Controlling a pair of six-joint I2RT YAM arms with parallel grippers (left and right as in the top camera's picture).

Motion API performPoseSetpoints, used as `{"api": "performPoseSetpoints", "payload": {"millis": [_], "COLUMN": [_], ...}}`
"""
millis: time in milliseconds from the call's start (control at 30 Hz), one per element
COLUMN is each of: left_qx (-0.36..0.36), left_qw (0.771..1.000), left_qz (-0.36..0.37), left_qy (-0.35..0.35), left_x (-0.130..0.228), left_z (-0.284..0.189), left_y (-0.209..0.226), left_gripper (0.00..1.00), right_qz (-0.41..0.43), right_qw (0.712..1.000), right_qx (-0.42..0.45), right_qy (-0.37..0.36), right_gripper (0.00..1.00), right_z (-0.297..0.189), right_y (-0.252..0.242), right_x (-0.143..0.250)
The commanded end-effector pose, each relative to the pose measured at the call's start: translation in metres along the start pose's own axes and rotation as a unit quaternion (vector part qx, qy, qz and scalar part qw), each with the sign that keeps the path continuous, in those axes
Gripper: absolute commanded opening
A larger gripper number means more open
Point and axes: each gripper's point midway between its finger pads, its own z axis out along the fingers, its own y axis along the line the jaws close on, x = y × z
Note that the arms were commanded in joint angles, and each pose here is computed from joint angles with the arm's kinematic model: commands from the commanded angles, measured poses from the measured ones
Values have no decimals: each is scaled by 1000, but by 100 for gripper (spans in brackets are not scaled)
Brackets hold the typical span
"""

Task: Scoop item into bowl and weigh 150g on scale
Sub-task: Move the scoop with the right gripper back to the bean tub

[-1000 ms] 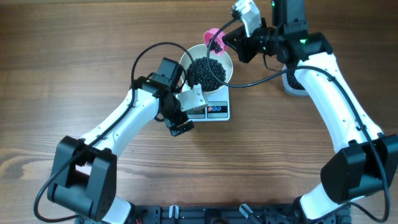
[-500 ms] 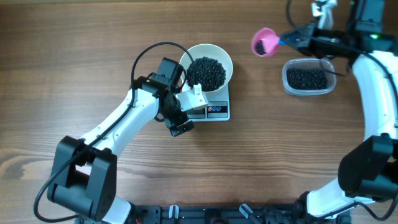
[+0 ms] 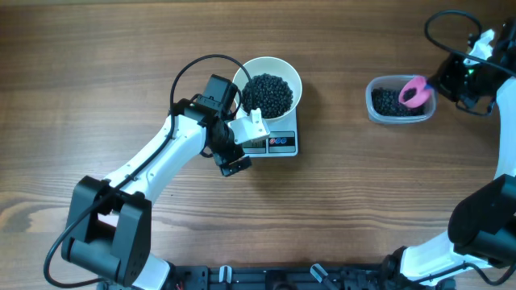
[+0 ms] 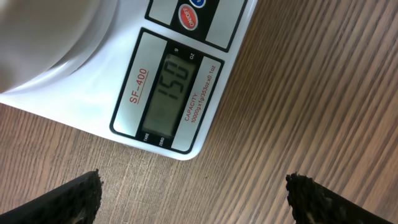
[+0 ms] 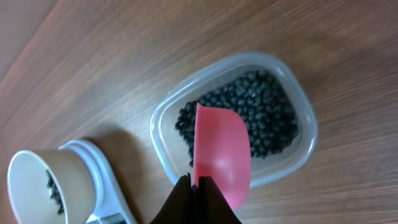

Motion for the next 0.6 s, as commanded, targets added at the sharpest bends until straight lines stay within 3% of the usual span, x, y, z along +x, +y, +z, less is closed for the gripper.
{"api": "performPoseSetpoints", "payload": {"millis": [0, 567], "left_qx": [11, 11], "left_qw": [1000, 1000], "left_qz": [7, 7], "left_qy": [-3, -3], "left_x": [1, 1], "left_z": [3, 3], "left_y": [-3, -3], "left_gripper": [100, 100], "right_qz": [16, 38], "right_qw": [1000, 999], "right_qx": [10, -9], "right_qy": [-25, 16], "right_gripper": [4, 5], "right_z": [-8, 41], "right_y": [5, 12], "right_x": [-8, 10]}}
